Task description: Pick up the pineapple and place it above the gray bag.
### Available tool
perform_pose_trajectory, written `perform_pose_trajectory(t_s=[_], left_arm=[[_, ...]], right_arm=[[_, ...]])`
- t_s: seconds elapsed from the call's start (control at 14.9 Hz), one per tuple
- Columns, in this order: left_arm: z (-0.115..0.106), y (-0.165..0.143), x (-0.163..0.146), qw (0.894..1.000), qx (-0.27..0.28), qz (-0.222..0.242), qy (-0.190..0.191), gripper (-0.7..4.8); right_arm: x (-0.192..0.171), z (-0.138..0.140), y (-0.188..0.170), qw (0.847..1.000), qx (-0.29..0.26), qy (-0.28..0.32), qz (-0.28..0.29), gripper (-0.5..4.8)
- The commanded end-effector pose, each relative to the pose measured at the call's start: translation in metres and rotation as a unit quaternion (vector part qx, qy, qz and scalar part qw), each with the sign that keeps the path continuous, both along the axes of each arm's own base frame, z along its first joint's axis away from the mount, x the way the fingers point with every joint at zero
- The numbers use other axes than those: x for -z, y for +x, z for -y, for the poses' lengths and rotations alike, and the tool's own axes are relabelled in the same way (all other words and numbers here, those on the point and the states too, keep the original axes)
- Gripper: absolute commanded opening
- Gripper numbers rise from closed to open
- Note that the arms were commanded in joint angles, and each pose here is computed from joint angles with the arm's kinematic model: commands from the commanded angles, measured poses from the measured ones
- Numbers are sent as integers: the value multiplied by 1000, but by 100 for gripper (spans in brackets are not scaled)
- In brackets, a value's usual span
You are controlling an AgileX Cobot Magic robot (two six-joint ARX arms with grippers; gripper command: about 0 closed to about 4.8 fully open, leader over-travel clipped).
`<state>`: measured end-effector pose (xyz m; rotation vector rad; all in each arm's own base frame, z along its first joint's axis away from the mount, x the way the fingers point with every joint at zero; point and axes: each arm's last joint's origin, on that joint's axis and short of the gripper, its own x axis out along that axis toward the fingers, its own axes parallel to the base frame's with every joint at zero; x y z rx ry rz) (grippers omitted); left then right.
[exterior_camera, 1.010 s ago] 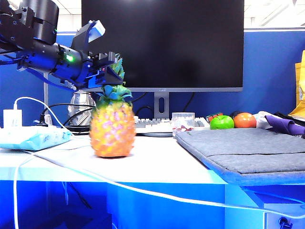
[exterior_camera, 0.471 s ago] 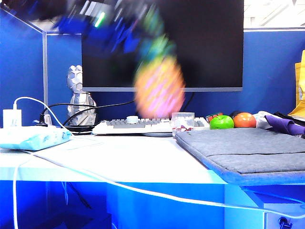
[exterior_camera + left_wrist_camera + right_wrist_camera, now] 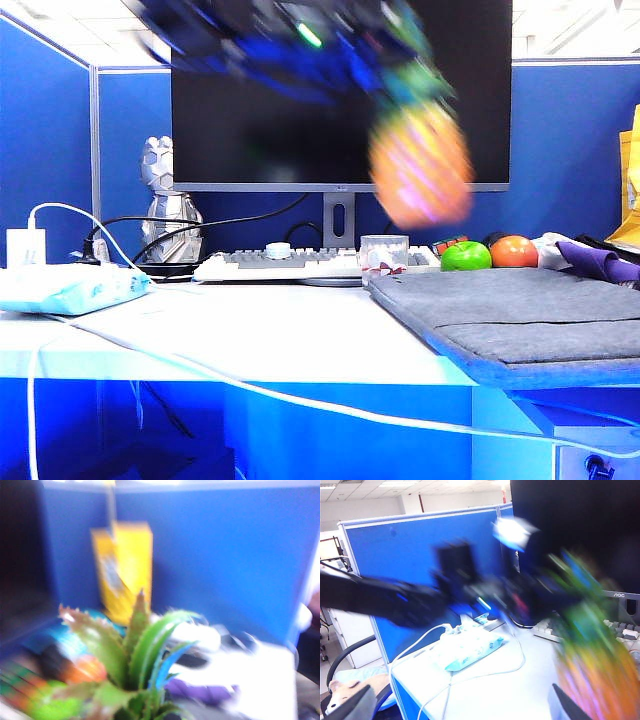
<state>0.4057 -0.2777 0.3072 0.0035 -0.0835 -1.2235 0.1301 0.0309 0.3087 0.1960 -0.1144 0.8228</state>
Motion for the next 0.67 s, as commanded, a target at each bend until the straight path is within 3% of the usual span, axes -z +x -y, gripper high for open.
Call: perform_pose_trajectory(t_s=[0.07,0.27,0.47,0.67], left_arm=[[55,-4,18,998,66,10,-3,-5],[97,-3,36,997,76,18,12,-5],[108,7,48,997,36,16,61,-5],[111,10,67,996,40,18,82,-5]], right_arm=[[-4,0,-1,1000,-2,-1,16,479],[-4,0,-1,1000,-6,-3,16,479],[-4,-1,-2,1000,-14,-5,16,479],[-4,-1,-2,1000,-14,-6,18,479]])
